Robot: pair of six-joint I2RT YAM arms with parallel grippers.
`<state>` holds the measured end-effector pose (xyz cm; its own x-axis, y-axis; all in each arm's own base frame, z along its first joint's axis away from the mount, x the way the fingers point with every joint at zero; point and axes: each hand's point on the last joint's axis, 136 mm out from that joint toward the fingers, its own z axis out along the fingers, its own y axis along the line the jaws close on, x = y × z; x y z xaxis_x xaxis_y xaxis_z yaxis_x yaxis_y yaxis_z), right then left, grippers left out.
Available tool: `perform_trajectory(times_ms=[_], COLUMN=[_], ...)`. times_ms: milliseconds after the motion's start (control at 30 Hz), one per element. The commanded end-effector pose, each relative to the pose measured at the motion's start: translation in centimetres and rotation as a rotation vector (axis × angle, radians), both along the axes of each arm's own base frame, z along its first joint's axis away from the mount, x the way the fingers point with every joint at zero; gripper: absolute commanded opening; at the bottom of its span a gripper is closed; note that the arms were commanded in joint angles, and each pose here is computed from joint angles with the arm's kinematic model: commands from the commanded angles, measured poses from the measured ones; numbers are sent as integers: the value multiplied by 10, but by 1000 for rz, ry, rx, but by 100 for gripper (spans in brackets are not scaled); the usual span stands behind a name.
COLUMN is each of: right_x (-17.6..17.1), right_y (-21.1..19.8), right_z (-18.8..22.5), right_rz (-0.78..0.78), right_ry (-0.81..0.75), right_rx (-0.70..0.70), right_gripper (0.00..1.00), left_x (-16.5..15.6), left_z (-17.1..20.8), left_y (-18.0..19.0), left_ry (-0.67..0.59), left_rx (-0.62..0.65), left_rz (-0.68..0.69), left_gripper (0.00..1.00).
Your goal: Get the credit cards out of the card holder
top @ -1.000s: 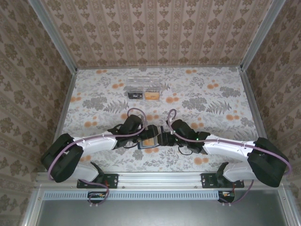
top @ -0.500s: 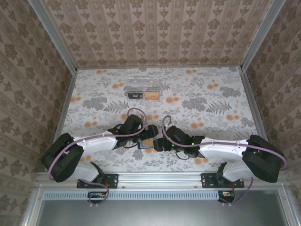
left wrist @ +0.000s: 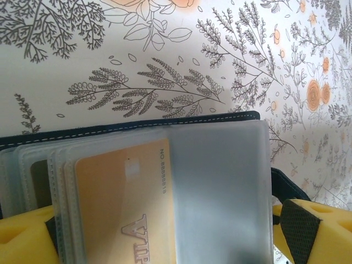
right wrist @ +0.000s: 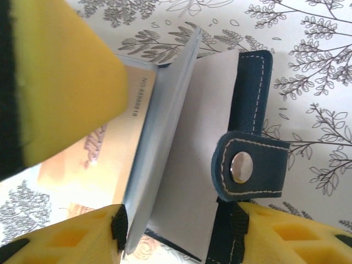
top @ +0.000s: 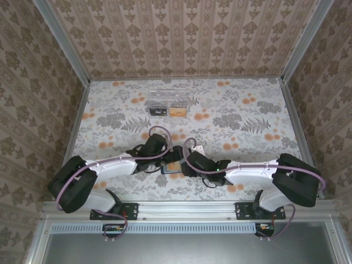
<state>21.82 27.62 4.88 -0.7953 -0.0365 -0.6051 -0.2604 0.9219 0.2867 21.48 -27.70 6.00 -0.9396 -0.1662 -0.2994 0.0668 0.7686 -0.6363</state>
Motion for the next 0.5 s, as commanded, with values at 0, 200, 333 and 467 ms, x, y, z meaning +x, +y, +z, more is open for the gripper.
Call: perform_trajectory(times_ms=[0, 200, 333, 467], right_x=[5, 5, 7, 9], right_y=[-13, -21, -22, -20], right_z=[-9, -11, -7, -2], right_rz=[-65, -97, -94, -82], right_ry=[8, 11, 4, -1], right_rx=[-60, -65, -71, -91], right_gripper=[54, 47, 38, 33], left_x=[4, 6, 4, 2], left_z=[16, 32, 44, 46], left_y=[3, 28, 43, 42], left_ry=[-46, -85, -117, -126], left_rx=[17, 37, 37, 0], left_rz=[-2, 40, 62, 62], left_gripper=[97, 100, 95, 77])
